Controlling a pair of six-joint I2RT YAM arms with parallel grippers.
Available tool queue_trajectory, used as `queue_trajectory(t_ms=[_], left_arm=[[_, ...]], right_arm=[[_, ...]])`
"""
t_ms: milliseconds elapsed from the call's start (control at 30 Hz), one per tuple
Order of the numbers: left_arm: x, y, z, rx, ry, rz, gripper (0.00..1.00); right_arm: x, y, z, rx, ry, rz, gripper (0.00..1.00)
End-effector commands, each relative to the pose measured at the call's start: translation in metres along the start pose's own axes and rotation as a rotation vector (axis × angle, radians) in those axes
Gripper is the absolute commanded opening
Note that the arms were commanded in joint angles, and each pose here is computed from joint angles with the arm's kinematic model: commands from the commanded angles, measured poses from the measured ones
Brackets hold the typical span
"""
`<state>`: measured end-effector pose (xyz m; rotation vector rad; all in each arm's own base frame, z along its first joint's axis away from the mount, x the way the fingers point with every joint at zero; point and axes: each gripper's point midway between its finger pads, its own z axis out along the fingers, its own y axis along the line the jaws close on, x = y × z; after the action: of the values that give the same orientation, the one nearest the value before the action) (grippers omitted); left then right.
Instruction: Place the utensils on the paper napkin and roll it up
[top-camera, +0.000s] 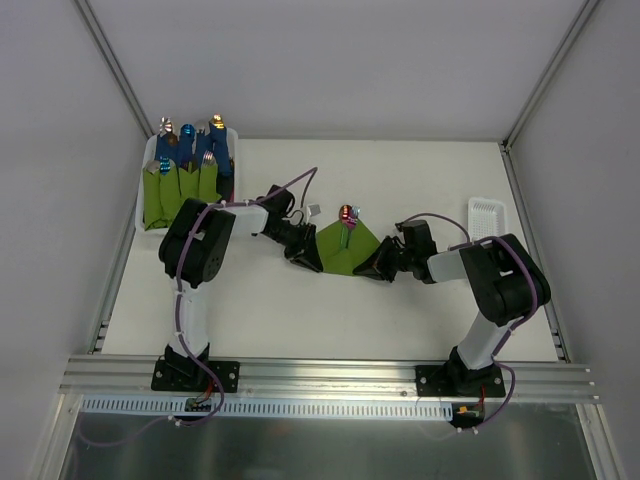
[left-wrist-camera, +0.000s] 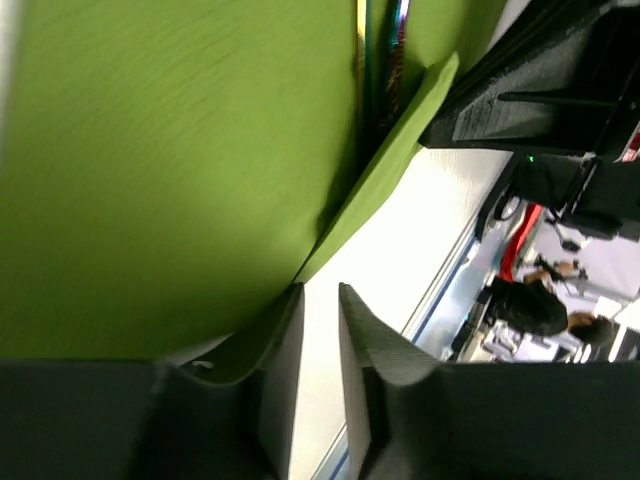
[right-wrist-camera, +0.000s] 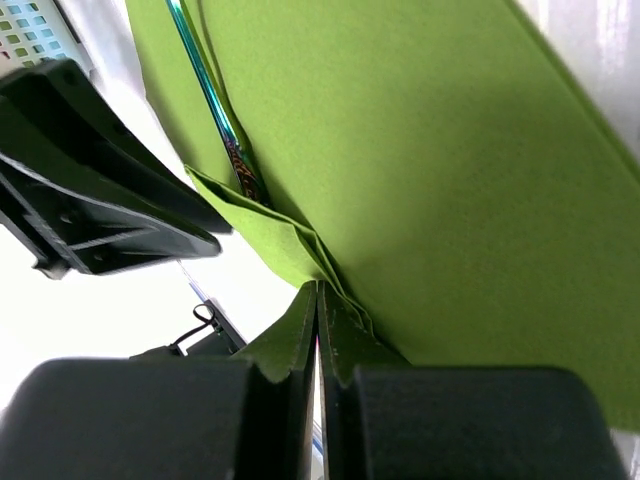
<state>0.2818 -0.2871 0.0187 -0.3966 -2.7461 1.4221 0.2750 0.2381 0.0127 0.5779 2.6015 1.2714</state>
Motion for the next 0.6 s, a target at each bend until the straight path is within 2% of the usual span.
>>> queue_trajectory(t_ms=[0, 33, 167, 233, 300, 367, 567], left_arm=[[-0.019, 0.014, -0.03, -0.133, -0.106, 0.055, 0.24], [-0.027, 0.006, -0.041, -0.153, -0.142, 0.088, 0.26], [-0.051, 0.003, -0.074, -0.323, -0.269, 0.169, 0.47], [-0.058, 0.008, -0.086, -0.41, -0.313, 0.175, 0.49], [-0.062, 0.013, -0.092, -0.461, -0.336, 0.162, 0.48], [-0.062, 0.008, -0.09, -0.436, -0.325, 0.179, 0.47], [-0.049, -0.037, -0.072, -0.16, -0.239, 0.242, 0.28]], right_arm=[[0.003, -0.038, 0.001, 0.12, -0.005, 0.024, 0.01], [0.002, -0.038, 0.001, 0.119, -0.008, 0.024, 0.01], [0.002, -0.035, 0.0, 0.113, -0.013, 0.019, 0.01], [0.002, -0.034, -0.001, 0.111, -0.013, 0.018, 0.01], [0.0, -0.031, -0.001, 0.105, -0.014, 0.015, 0.01], [-0.001, -0.03, -0.001, 0.103, -0.016, 0.013, 0.01], [-0.001, -0.028, -0.001, 0.1, -0.018, 0.009, 0.01]])
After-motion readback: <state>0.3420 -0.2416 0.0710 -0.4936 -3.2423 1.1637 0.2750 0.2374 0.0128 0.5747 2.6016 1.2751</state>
